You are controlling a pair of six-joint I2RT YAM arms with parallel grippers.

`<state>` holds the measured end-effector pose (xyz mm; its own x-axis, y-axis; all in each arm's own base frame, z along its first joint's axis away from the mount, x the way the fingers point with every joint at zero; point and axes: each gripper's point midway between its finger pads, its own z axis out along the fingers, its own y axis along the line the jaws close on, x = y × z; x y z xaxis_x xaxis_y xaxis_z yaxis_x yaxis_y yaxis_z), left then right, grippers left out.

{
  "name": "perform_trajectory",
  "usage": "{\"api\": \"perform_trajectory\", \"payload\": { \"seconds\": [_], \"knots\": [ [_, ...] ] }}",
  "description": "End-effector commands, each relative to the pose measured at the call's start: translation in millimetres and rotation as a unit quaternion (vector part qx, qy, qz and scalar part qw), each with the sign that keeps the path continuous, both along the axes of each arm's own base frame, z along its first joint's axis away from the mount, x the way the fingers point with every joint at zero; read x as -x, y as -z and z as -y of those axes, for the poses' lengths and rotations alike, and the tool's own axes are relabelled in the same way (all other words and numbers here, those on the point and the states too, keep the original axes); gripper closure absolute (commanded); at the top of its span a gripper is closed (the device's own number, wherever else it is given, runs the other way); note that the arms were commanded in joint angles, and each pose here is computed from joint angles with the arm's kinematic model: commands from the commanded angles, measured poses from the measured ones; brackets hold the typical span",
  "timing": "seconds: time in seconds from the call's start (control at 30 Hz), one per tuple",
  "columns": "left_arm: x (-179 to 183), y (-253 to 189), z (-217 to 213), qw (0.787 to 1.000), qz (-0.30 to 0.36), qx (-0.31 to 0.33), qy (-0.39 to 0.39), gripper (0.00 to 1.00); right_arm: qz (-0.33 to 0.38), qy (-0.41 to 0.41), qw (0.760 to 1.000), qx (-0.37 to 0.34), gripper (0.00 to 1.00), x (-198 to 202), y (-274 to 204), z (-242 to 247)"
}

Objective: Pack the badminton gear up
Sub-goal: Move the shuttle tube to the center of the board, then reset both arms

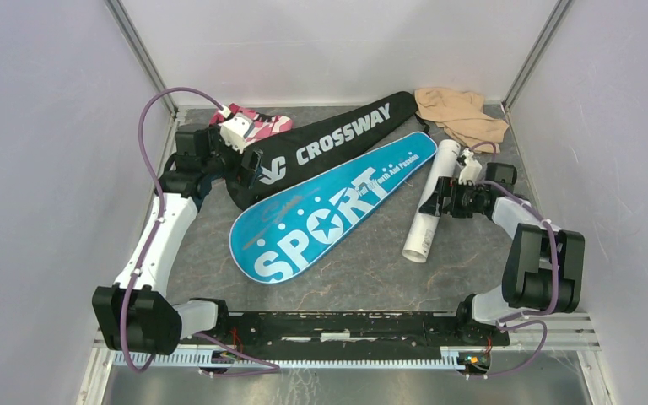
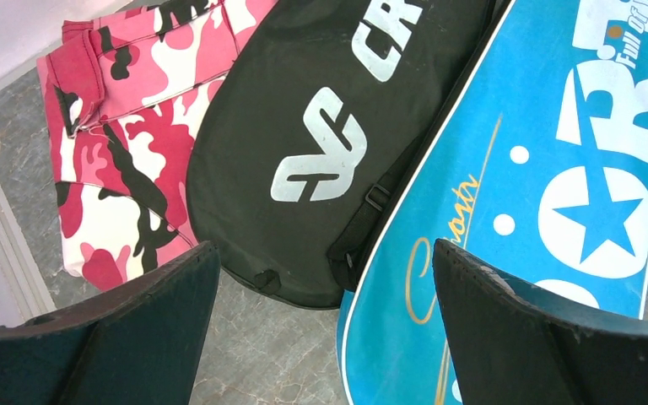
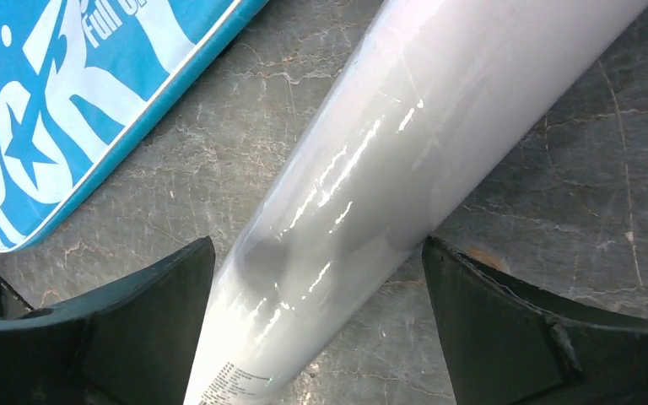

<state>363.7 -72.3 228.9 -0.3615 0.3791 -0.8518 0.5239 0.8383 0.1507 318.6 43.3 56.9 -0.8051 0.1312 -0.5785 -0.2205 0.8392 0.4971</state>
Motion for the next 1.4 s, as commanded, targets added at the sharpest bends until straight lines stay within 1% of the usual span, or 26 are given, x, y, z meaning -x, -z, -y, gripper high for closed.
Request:
{"api": "perform_trajectory", "payload": {
  "seconds": [0.0,0.17,0.3,0.4,0.5,0.6,0.67,0.73,0.97,1.13,1.37],
  "knots": [
    [1.9,-13.6,1.1,1.000,0.029,0.009,0.000,0.00,0.068,-0.023,0.997,0.021,0.02,-17.5,-34.8,2.6],
    [3.4,-12.8,-7.9,0.998,0.035,0.021,-0.044,0.00,0.121,-0.044,0.988,0.080,0.02,-17.5,-62.5,13.5],
    [1.7,-21.5,-15.8,0.995,0.050,0.037,-0.084,0.00,0.181,-0.062,0.972,0.135,0.02,-22.5,-101.0,23.3],
    [2.7,-32.4,-18.0,0.991,0.067,0.052,-0.100,0.00,0.246,-0.051,0.948,0.195,0.02,-30.2,-140.9,37.8],
    [5.5,-47.9,-17.8,0.987,0.094,0.075,-0.109,0.00,0.320,-0.034,0.916,0.241,0.02,-31.1,-182.8,45.8],
    [9.7,-65.6,-15.1,0.980,0.136,0.098,-0.106,0.00,0.382,-0.014,0.885,0.266,0.02,-25.3,-211.1,49.0],
    [15.3,-75.3,-11.5,0.975,0.163,0.115,-0.098,0.00,0.407,-0.003,0.875,0.264,0.02,-21.4,-223.0,47.2],
    [19.7,-83.8,-7.7,0.971,0.181,0.130,-0.089,0.00,0.418,0.003,0.870,0.260,0.02,-19.2,-229.2,45.9],
    [32.3,-93.2,0.2,0.965,0.198,0.163,-0.061,0.00,0.447,0.006,0.854,0.266,0.02,-6.9,-253.5,42.4],
    [37.6,-101.6,-7.0,0.962,0.212,0.159,-0.072,0.00,0.448,-0.006,0.856,0.257,0.02,0.8,-253.0,35.7],
    [39.9,-102.6,-7.0,0.962,0.210,0.159,-0.071,0.00,0.447,-0.007,0.856,0.259,0.02,3.5,-251.6,35.6]
  ]
}}
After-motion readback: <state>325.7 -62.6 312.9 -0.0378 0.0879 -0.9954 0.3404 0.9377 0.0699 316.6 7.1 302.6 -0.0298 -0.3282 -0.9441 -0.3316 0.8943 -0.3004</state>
